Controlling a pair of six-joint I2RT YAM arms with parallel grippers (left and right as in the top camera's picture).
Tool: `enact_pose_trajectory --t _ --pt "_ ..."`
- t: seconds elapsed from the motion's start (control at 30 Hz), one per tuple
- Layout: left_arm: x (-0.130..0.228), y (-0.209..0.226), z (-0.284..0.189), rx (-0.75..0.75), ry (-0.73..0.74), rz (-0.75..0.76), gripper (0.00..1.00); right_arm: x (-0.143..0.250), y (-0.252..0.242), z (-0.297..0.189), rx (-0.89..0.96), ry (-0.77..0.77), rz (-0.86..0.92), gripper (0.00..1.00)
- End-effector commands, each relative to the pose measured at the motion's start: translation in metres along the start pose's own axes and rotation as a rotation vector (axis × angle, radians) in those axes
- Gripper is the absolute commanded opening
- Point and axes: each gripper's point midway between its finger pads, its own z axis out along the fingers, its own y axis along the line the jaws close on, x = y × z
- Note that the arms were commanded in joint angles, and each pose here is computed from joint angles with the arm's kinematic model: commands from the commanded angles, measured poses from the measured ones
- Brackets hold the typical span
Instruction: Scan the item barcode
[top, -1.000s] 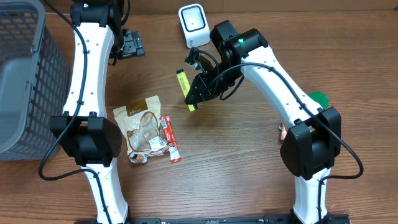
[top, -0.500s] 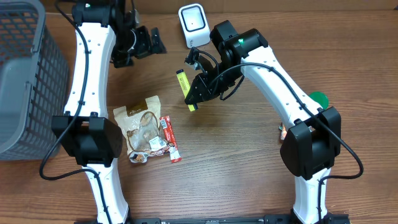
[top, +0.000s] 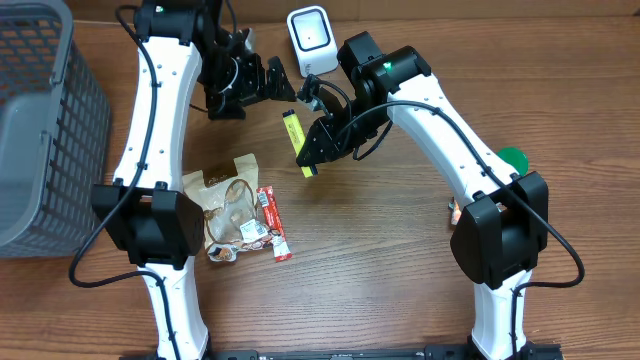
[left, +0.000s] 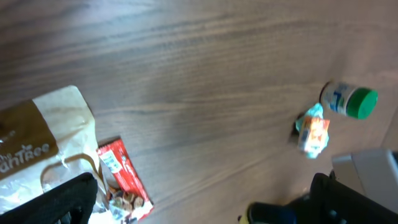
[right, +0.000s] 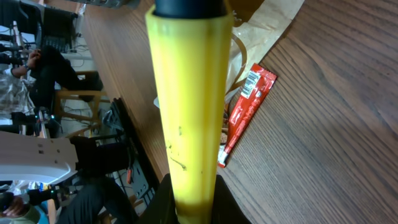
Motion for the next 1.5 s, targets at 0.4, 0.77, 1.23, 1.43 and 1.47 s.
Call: enact_pose_trajectory --t 0.4,0.77,1.23,1.43,1.47 --pt "0.009 0.000 0.003 -0.068 0.020 0.070 1.00 -0.021 0.013 -0.010 -0.043 -0.084 -0.008 0.04" --pt "0.008 0.015 0.001 -0.156 0.009 0.062 0.97 -0.024 0.010 -0.017 -0.061 -0.105 0.002 0.04" --pt "0.010 0.028 0.001 -0.231 0.018 0.035 0.98 -0.025 0.011 -0.019 -0.070 -0.112 0.002 0.04" --pt "0.013 0.030 0.001 -0.240 0.026 0.031 0.98 -0.026 0.011 -0.019 -0.069 -0.113 0.001 0.04" --pt "0.013 0.031 0.001 -0.241 0.030 0.030 0.98 -0.026 0.010 -0.019 -0.069 -0.114 -0.001 0.04"
